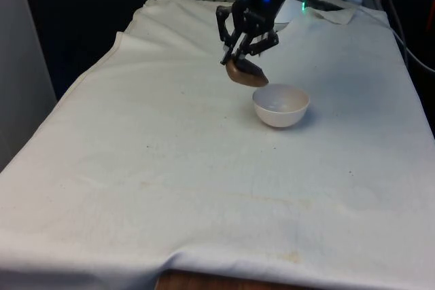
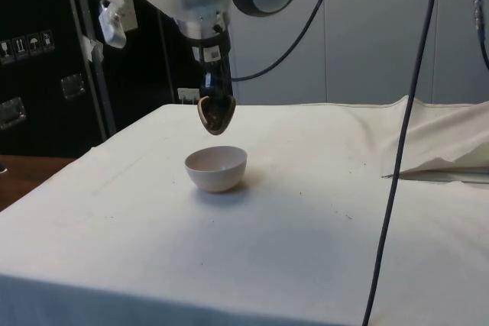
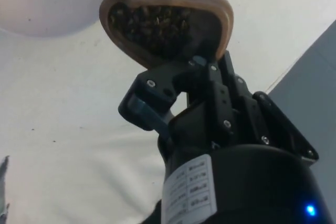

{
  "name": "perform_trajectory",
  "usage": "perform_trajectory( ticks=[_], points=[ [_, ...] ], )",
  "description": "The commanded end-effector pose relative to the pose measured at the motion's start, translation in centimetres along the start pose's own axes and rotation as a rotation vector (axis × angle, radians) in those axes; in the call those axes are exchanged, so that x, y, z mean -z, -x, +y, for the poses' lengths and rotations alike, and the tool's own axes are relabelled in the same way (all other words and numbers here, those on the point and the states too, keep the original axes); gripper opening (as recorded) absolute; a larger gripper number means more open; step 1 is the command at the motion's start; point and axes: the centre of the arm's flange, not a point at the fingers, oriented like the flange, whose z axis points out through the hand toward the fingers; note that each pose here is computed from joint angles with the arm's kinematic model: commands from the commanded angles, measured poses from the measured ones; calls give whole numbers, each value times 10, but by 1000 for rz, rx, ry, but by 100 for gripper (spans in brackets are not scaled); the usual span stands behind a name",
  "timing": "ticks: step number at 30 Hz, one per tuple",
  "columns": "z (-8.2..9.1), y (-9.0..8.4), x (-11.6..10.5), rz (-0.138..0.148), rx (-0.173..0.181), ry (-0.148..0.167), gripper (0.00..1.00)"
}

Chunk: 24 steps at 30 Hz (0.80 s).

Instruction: Pour the coffee beans from the cup into the bowl.

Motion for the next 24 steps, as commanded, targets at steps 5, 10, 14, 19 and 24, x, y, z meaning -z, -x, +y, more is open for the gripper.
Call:
perform_trajectory(
  ticks=[5,10,14,19,24],
  points=[
    [-7,5,7,24,-4,41,0],
    [-15,10,11,39,-7,62,0],
    [-23,14,16,52,-8,78,0],
    [-32,15,19,50,-3,99,0],
    [-38,12,22,42,1,113,0]
  ],
)
